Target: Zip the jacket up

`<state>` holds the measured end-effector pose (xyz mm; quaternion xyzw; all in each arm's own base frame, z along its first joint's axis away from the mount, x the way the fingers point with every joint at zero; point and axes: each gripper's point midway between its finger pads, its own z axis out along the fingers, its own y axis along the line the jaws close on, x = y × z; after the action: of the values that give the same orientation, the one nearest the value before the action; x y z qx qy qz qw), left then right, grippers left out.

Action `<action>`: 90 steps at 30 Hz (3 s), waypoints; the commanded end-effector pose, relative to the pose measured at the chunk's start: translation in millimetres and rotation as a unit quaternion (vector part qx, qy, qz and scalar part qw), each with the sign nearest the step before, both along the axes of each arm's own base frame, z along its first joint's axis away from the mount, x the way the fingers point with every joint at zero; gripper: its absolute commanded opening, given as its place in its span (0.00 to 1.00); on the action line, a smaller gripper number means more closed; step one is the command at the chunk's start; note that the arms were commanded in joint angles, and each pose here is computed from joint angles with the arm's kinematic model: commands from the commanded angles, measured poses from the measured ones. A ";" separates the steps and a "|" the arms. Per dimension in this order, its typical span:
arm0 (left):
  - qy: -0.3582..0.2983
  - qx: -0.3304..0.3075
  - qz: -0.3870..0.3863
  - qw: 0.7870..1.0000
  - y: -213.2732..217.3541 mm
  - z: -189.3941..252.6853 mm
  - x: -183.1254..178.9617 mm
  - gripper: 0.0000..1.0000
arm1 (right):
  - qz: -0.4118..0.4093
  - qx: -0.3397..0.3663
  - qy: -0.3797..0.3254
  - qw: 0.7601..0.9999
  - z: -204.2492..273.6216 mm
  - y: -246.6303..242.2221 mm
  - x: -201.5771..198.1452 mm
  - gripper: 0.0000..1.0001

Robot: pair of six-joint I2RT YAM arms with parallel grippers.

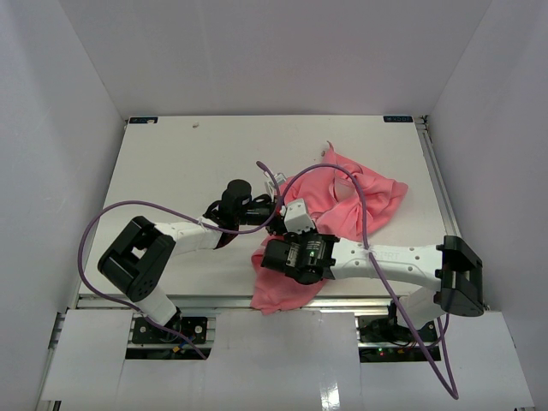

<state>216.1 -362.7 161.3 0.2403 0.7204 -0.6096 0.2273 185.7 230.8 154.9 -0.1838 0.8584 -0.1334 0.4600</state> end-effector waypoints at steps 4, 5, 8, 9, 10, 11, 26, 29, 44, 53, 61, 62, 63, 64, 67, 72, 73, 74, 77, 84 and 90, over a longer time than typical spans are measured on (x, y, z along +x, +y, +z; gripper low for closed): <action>-0.011 0.002 -0.003 1.000 -0.1 2.1 -0.8 0.00 | -0.003 0.041 -0.059 0.997 51.3 7.0 12.5 0.08; -0.010 0.002 -0.003 1.000 -0.3 1.8 -0.5 0.00 | -0.001 0.040 -0.056 0.998 51.3 7.7 12.1 0.08; -0.011 0.006 0.001 1.000 -0.1 0.2 1.0 0.00 | 0.003 0.037 -0.051 0.998 50.0 8.7 11.1 0.08; -0.011 0.007 0.002 1.000 0.0 -0.2 1.6 0.00 | 0.005 0.036 -0.048 0.998 49.4 9.1 10.7 0.08; -0.011 0.008 0.002 1.000 -0.1 -1.0 1.4 0.00 | 0.006 0.036 -0.047 0.998 49.4 9.4 10.5 0.08; -0.011 0.008 0.001 1.000 -0.2 -0.9 1.3 0.00 | 0.007 0.035 -0.048 0.998 49.9 9.2 10.7 0.08; -0.017 0.004 0.002 1.000 1.3 1.8 -0.2 0.00 | 0.004 0.008 -0.075 0.997 61.0 -1.8 18.8 0.08; -0.021 0.001 -0.001 1.000 1.8 3.8 -2.0 0.00 | 0.001 -0.004 -0.080 0.997 59.9 -2.6 21.6 0.08; -0.034 -0.021 -0.009 0.999 9.7 15.9 -16.3 0.00 | -0.024 -0.004 -0.090 0.996 52.3 -21.8 52.7 0.08; -0.038 -0.028 -0.020 0.999 8.3 17.8 -23.9 0.00 | -0.017 0.029 -0.102 0.994 57.4 -22.6 73.2 0.08; -0.030 -0.025 -0.023 0.999 6.6 12.0 -24.1 0.00 | -0.020 0.063 -0.119 0.991 71.1 -36.8 92.5 0.08; -0.030 -0.026 -0.024 0.999 6.4 12.3 -24.4 0.00 | -0.020 0.066 -0.117 0.991 70.1 -38.3 94.8 0.08; -0.029 -0.028 -0.027 0.999 6.0 13.1 -25.5 0.00 | -0.016 0.072 -0.117 0.990 69.6 -37.7 96.2 0.08; -0.030 -0.029 -0.028 0.999 5.8 13.7 -26.1 0.00 | -0.018 0.075 -0.120 0.990 70.5 -40.0 99.2 0.08; -0.029 -0.029 -0.030 0.999 5.3 14.8 -27.8 0.00 | -0.022 0.084 -0.124 0.988 71.6 -45.3 106.9 0.08; -0.029 -0.024 -0.029 0.999 1.9 17.2 -32.2 0.00 | -0.020 0.104 -0.128 0.986 82.5 -50.4 121.2 0.08; -0.028 -0.021 -0.029 0.999 1.2 16.2 -34.6 0.00 | -0.021 0.105 -0.129 0.986 84.5 -51.0 123.2 0.08; -0.024 -0.015 -0.028 0.999 1.7 13.7 -35.8 0.00 | -0.021 0.106 -0.129 0.986 86.1 -52.2 125.8 0.08; -0.024 -0.002 -0.011 1.000 5.9 11.1 -40.2 0.00 | -0.020 0.116 -0.122 0.986 82.6 -54.3 132.1 0.08; -0.032 0.045 0.073 0.996 34.4 -2.1 -39.0 0.00 | -0.040 0.142 -0.123 0.981 78.3 -75.4 155.5 0.08; -0.039 0.081 0.138 0.986 56.8 -11.1 -32.7 0.00 | -0.061 0.163 -0.137 0.975 90.5 -96.5 183.6 0.08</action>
<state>205.8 -323.3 184.5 0.1838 0.7394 -0.5387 0.3596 326.0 176.0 194.9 -0.1232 0.8481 -0.0046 0.5153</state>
